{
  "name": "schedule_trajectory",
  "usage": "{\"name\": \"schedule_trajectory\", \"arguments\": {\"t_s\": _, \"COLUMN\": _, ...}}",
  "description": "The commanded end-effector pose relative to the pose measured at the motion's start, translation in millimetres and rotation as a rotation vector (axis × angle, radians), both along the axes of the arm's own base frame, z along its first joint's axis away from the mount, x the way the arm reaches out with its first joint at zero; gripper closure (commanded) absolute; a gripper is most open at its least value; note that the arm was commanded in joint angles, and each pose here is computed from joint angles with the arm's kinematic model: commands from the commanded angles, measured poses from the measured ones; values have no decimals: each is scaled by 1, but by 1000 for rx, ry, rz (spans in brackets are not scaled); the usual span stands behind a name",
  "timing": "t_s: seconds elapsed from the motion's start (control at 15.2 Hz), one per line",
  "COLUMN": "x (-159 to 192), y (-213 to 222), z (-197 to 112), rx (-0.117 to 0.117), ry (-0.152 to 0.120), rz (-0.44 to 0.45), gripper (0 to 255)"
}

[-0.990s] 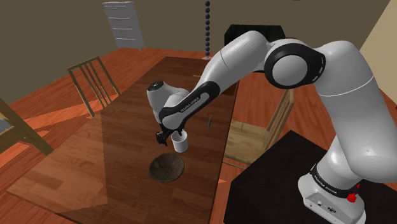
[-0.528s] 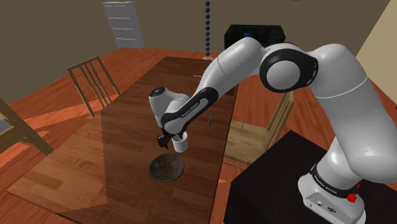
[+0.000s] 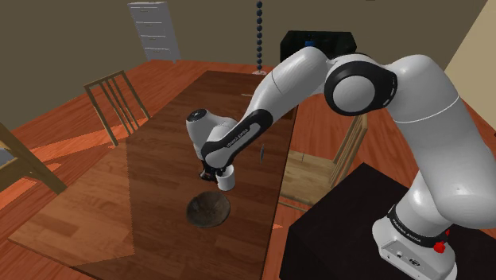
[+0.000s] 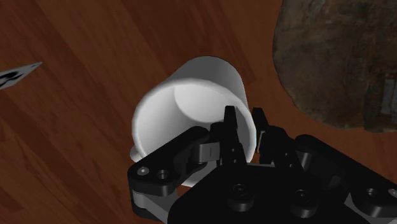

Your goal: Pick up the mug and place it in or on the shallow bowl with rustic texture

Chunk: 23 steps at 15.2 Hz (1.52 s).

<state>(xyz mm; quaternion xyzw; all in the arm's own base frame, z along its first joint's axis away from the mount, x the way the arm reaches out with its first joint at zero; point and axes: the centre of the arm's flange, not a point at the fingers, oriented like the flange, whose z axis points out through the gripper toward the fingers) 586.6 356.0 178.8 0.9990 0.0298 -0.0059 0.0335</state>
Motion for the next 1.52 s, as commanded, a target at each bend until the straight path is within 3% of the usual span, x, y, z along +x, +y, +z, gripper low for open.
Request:
{"name": "schedule_trajectory", "arguments": {"t_s": 0.0, "x": 0, "y": 0, "z": 0, "rx": 0, "ry": 0, "rz": 0, "gripper": 255}}
{"name": "schedule_trajectory", "arguments": {"t_s": 0.4, "x": 0, "y": 0, "z": 0, "rx": 0, "ry": 0, "rz": 0, "gripper": 255}}
{"name": "schedule_trajectory", "arguments": {"t_s": 1.45, "x": 0, "y": 0, "z": 84, "rx": 0, "ry": 0, "rz": 0, "gripper": 255}}
